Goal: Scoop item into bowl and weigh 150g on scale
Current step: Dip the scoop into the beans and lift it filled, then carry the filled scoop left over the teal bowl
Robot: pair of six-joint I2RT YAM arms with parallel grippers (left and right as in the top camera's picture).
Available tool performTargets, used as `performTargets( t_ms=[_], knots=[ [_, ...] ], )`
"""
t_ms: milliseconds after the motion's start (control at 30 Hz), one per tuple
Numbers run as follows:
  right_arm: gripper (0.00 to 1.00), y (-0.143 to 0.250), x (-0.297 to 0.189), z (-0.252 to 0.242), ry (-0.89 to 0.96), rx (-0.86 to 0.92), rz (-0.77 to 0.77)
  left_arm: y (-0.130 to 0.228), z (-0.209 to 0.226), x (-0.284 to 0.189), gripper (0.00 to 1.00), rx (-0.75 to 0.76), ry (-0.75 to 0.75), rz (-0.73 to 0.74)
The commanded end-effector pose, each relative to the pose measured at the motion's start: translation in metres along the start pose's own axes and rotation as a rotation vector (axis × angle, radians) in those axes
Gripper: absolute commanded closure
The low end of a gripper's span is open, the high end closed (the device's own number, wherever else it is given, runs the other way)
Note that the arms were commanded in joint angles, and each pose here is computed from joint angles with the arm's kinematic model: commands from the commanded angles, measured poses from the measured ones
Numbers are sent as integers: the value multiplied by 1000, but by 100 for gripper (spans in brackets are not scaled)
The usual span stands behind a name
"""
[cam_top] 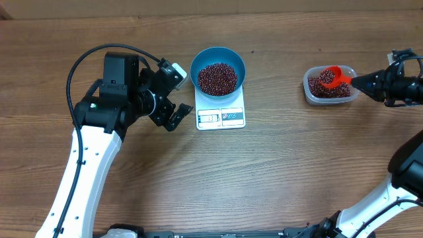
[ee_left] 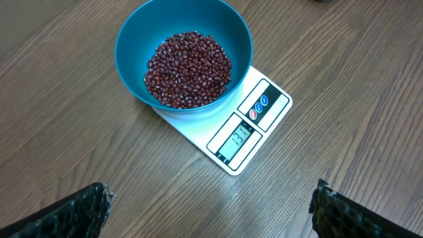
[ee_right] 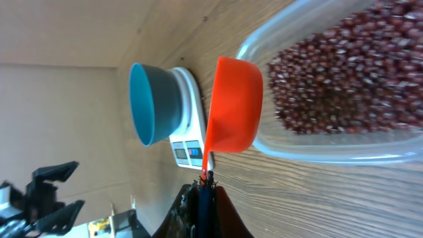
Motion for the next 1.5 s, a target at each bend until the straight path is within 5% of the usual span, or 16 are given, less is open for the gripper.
performTargets(
  t_ms=[0, 1033, 1467],
  knots=[
    [96, -2, -5, 13, -60, -68, -41, -6, 2, -3, 1, 17, -5, -18],
    [96, 1, 113, 180, -140, -359, 217, -6, 2, -3, 1, 17, -6, -19],
    [96, 21, 181, 221, -9, -449, 272, -6, 2, -3, 0, 17, -6, -18]
  ],
)
Point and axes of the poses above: each gripper's point midway between its finger pads, its own x axis out along the fingers, its own z axis along the line the jaws close on, y = z × x, the point moved 7 cm from there along -x, back along the fingers, and after that the axes turned 6 degrees about -x, right-handed, at the moved point
